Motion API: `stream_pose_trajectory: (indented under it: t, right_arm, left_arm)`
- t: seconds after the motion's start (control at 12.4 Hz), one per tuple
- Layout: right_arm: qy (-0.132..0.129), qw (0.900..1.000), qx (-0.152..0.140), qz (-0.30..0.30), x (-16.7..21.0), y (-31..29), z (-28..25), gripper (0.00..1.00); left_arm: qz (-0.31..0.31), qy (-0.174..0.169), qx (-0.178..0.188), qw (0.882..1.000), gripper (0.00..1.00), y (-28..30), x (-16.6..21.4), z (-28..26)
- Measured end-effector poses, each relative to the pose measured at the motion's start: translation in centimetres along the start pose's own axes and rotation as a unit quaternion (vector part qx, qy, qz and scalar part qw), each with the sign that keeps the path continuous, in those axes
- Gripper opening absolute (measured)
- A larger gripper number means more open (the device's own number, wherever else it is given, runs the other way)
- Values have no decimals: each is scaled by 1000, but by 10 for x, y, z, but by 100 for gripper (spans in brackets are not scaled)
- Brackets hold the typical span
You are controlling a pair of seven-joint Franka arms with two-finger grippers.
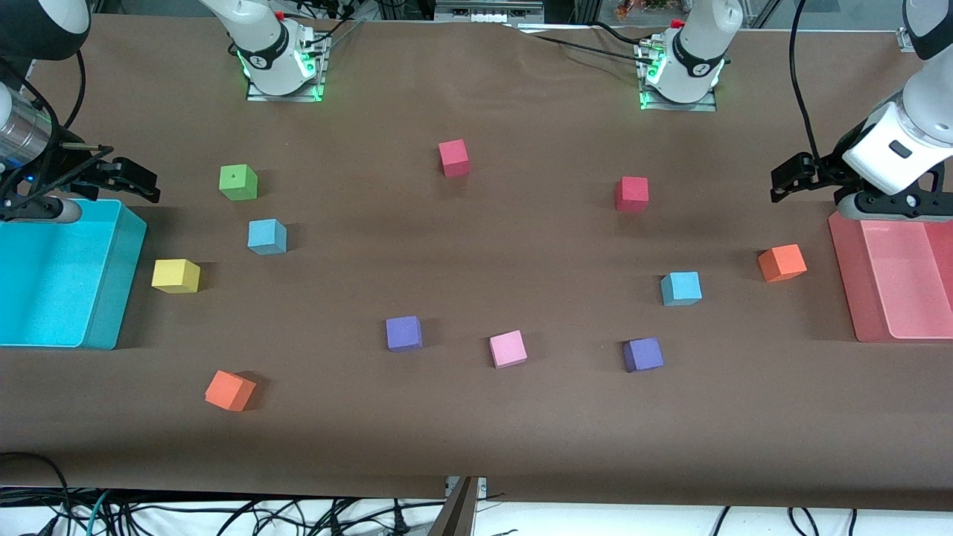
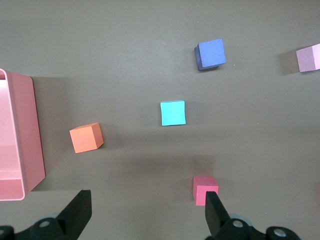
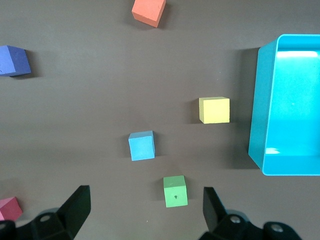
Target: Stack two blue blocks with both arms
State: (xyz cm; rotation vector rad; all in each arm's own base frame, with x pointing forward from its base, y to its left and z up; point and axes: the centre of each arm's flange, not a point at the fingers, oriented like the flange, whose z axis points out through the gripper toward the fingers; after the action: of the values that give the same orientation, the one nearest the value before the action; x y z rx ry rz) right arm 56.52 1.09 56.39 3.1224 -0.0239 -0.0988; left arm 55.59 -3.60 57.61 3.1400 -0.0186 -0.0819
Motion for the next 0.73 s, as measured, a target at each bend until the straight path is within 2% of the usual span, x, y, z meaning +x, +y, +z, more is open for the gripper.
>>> stream_pose_trajectory:
  t: [0.73]
  right_arm:
    - [0,1000,1,-1,0,-2,0,100]
  left_arm:
    - [8,0,0,1000,100,9,-1,-1]
